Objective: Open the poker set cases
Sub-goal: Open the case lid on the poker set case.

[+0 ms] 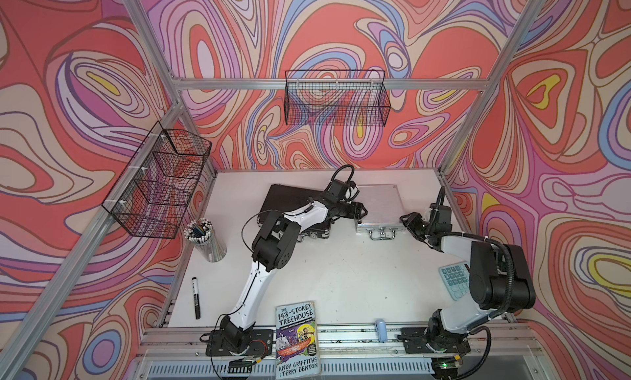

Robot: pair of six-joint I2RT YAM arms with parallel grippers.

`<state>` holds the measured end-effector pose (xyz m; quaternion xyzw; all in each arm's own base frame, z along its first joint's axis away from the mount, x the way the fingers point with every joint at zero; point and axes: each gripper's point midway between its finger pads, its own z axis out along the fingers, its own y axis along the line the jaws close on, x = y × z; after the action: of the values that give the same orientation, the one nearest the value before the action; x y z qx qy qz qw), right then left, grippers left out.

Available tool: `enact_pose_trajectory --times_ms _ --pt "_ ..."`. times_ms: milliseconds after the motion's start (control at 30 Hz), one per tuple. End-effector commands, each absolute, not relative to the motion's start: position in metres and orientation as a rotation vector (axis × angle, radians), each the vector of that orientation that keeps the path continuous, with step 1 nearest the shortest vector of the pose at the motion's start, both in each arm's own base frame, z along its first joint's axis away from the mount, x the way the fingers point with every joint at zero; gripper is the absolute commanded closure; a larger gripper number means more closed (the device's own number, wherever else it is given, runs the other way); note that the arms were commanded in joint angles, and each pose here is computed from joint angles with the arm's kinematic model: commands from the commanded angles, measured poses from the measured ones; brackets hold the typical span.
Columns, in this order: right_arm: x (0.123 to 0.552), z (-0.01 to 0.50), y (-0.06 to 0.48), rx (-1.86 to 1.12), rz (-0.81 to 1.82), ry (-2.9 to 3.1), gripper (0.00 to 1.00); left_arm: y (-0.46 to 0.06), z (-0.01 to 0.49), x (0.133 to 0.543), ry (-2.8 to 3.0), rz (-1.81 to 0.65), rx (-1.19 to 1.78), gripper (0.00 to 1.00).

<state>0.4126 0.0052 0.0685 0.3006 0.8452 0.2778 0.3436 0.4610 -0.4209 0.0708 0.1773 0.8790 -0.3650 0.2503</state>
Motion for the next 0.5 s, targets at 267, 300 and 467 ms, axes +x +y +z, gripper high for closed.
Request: enact_pose_trajectory --times_ms 267,300,467 --pt "0.413 0.095 0.028 0.805 0.934 2.12 0.5 -0.432 0.089 0.448 2.362 -1.07 0.528 0.3" --pt "0.413 0.095 0.028 0.81 0.937 2.119 0.5 -0.432 0.09 0.448 2.359 -1.072 0.529 0.3" --pt "0.409 0.084 0.026 0.835 0.914 2.144 0.49 -0.432 0.097 0.449 2.345 -1.066 0.533 0.31"
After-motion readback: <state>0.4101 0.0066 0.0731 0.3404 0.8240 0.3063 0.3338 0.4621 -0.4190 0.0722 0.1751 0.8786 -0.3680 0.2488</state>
